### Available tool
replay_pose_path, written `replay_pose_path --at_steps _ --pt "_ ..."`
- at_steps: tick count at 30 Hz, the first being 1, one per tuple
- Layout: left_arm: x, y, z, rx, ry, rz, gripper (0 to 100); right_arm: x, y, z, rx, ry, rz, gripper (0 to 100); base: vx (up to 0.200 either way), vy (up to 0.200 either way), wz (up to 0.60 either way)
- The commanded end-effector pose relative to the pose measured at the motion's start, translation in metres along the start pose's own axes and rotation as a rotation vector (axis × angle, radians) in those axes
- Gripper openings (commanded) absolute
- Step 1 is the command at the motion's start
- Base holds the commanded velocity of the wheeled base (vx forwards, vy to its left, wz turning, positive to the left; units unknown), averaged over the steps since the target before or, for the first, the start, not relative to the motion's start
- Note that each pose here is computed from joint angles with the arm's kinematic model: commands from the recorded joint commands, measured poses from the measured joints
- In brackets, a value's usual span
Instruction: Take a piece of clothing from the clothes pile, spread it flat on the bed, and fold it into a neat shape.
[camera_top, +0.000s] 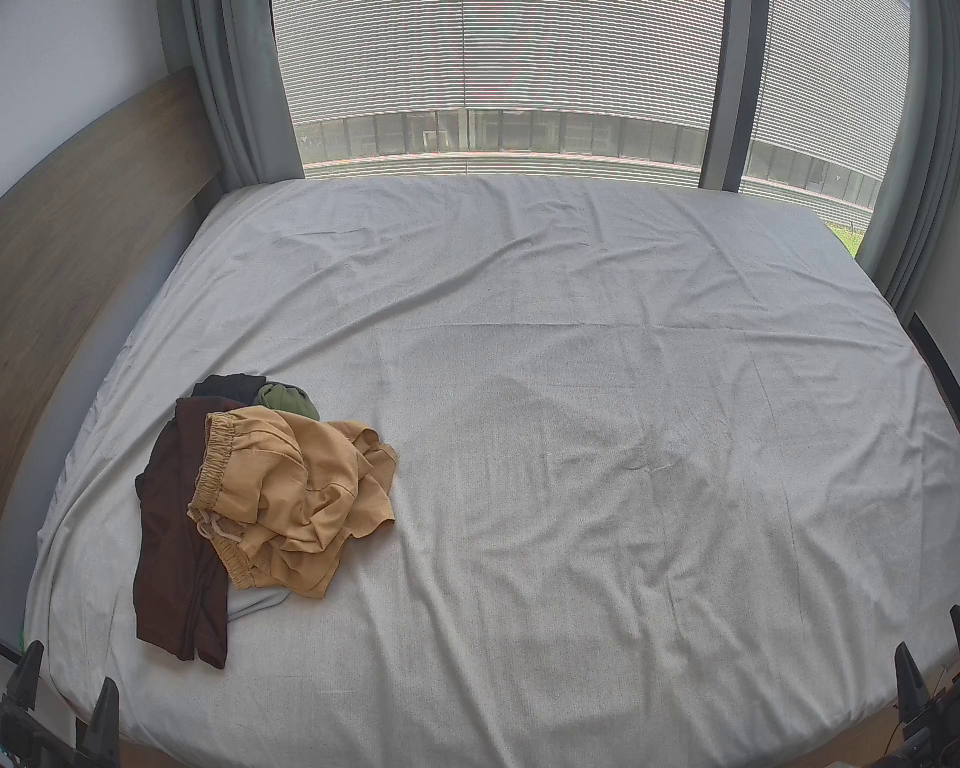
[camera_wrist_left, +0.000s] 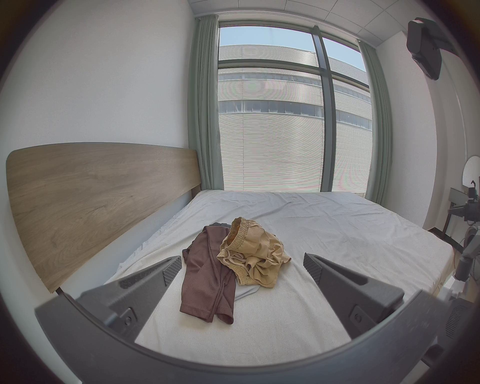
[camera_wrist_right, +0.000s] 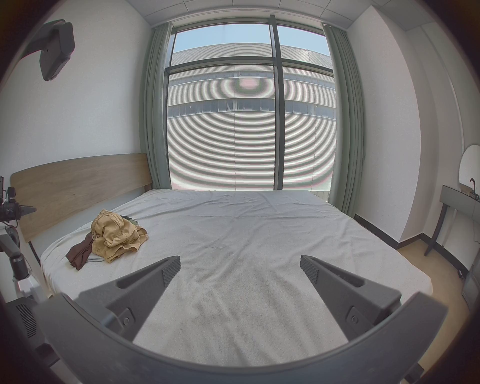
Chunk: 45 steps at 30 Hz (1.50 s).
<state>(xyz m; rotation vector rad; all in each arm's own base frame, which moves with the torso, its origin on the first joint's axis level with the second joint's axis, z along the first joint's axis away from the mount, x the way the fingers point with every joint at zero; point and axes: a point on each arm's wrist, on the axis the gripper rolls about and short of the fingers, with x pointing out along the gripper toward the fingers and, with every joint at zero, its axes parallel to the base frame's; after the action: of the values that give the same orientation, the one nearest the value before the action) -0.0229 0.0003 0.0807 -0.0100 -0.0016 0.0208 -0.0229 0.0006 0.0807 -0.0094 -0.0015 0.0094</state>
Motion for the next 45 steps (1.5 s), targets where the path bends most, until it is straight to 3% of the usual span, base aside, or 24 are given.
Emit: replay_pose_path --at_steps 1,9,13,26,36,45 --pt "0.0 0.0 -0.005 0.004 0.003 0.001 100 0.0 0.0 -0.005 0.0 0.001 0.0 100 0.0 0.0 0.0" --pt "0.0 0.0 -0.004 0.004 -0.009 -0.004 100 0.0 0.0 -0.005 0.0 0.001 0.001 100 0.0 0.0 0.0" --pt "-0.005 0.0 0.033 -0.002 -0.147 -0.005 100 0.0 0.0 -0.005 -0.001 0.001 0.001 100 0.0 0.0 0.0" --pt "0.02 -0.001 0.051 -0.003 0.032 -0.132 100 0.0 0.0 -0.005 0.0 0.001 0.001 100 0.0 0.0 0.0" --pt "0.049 -0.007 0.086 -0.026 0.056 -0.213 100 0.0 0.0 -0.005 0.0 0.001 0.003 100 0.0 0.0 0.0" --pt "0.072 -0.014 0.112 -0.14 0.112 -0.293 100 0.0 0.0 -0.005 0.0 0.001 0.003 100 0.0 0.0 0.0"
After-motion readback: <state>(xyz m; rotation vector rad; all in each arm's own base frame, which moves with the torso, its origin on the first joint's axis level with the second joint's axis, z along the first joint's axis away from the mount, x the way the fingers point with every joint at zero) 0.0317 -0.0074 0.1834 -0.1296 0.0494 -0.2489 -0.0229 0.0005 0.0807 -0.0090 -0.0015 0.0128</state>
